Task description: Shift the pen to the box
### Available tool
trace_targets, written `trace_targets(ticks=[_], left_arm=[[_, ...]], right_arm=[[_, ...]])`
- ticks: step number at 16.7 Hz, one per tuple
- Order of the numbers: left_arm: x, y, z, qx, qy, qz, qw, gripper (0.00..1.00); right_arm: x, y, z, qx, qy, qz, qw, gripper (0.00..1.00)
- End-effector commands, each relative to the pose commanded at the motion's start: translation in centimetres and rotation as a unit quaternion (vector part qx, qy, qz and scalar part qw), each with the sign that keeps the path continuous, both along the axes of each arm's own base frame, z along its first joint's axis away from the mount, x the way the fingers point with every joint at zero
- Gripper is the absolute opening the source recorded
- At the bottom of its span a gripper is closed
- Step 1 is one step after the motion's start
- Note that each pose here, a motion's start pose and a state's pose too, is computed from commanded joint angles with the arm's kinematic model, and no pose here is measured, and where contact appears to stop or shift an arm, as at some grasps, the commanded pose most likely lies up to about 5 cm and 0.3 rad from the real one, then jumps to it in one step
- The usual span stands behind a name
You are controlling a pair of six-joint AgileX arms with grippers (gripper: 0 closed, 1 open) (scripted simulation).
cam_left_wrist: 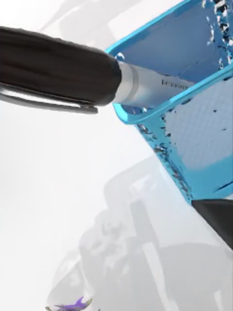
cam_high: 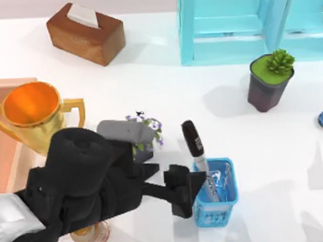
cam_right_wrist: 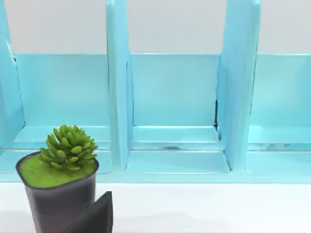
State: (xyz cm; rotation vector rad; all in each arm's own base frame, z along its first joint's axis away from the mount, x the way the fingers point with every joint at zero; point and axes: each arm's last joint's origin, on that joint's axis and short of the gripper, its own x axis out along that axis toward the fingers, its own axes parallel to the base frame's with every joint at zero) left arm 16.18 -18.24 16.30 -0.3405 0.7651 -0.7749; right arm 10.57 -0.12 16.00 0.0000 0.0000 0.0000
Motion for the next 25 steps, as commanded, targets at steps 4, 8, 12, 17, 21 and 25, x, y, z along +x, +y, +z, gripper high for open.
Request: trace_targets(ticks=[4, 8, 12, 17, 21, 25], left_arm=[[2.1, -2.7, -1.1, 0.003, 0.002, 0.0, 1.0, 1.0], [3.3, -5.0, -3.6, 0.002, 0.002, 0.001, 1.0, 1.0], [3.6, -6.0, -5.3, 0.001, 0.001, 0.001, 1.0, 1.0], [3.6, -6.0, -5.4, 0.001, 0.001, 0.001, 1.0, 0.92], [3.6, -6.0, -5.4, 0.001, 0.001, 0.001, 1.0, 0.62], [3.6, -6.0, -5.4, 0.001, 0.001, 0.001, 1.0, 0.32]], right_arm=[[0.0, 0.0, 0.0, 0.0, 0.0, 0.0, 1.0, 1.0], [0.0, 0.0, 0.0, 0.0, 0.0, 0.0, 1.0, 1.0], [0.0, 0.0, 0.0, 0.0, 0.0, 0.0, 1.0, 1.0], [0.0, 0.0, 0.0, 0.0, 0.0, 0.0, 1.0, 1.0], [0.0, 0.0, 0.0, 0.0, 0.0, 0.0, 1.0, 1.0], [0.0, 0.0, 0.0, 0.0, 0.0, 0.0, 1.0, 1.0]])
